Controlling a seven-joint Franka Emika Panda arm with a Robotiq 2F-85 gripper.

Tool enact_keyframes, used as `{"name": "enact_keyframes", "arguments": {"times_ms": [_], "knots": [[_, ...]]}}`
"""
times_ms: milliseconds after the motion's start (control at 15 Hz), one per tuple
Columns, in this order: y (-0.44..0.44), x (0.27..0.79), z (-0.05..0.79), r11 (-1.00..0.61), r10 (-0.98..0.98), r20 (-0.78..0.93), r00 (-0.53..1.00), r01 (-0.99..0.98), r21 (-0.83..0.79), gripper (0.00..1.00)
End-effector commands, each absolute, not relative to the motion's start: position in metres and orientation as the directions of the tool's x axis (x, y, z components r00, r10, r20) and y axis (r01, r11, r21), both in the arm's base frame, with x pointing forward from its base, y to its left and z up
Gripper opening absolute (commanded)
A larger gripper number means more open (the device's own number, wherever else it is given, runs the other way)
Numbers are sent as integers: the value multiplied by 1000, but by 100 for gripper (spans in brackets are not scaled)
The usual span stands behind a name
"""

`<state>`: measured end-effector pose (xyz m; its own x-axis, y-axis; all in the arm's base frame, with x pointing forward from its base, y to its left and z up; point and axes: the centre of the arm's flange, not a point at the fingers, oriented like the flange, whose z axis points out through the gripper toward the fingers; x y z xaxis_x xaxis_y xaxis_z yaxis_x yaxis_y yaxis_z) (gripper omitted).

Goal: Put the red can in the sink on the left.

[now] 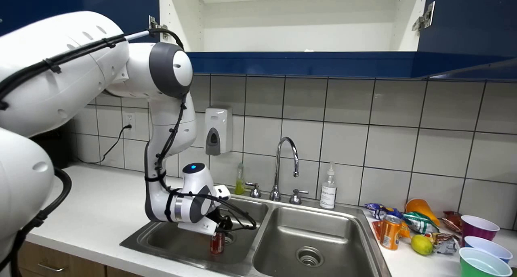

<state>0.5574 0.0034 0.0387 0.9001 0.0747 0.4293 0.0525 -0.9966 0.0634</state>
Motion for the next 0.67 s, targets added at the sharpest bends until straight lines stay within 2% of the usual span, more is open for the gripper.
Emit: {"name": "enact_keyframes", "arguments": {"times_ms": [0,600], "knots": [[-1,537,73,-996,67,415,907,36,83,100],[-3,526,120,-998,26,414,910,3,55,100]]}}
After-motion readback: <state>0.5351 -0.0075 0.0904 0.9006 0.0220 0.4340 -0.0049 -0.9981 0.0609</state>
